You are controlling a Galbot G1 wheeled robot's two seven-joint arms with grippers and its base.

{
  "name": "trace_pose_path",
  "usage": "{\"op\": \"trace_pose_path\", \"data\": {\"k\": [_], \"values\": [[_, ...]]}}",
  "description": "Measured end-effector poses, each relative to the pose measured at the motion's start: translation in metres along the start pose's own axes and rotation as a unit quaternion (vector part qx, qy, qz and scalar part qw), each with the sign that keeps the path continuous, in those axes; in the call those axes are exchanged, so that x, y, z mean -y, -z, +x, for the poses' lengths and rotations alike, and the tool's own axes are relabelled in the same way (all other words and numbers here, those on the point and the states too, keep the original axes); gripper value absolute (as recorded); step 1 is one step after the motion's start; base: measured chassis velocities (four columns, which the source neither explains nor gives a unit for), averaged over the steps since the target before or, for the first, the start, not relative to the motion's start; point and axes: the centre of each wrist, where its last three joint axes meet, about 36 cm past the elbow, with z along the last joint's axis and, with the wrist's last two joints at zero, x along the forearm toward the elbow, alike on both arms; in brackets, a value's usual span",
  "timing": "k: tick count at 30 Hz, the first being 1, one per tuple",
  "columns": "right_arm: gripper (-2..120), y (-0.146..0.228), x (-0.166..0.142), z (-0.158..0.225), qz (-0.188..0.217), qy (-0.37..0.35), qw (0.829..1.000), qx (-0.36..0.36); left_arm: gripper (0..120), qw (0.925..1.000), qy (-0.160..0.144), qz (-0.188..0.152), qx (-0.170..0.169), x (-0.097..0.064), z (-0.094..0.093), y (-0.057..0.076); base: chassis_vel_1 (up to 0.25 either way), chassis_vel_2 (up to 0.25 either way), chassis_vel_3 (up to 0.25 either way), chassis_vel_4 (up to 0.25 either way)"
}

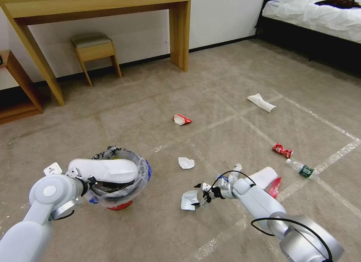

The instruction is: Pick up the trash bin and place the garbage on the floor into it.

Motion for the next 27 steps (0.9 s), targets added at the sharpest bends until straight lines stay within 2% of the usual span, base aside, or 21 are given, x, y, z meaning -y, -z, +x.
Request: {"op": "trace_pose_path", "data": {"k": [27], "values": [[100, -0.0039, -0.0022, -0.0101, -0.057, -0.011, 0.998, -0.003, 4, 1.0, -0.004, -0.006, 0.007, -0.0013, 0.0037, 0.0023, 0.0, 0.0, 0.0, 0.0]]}}
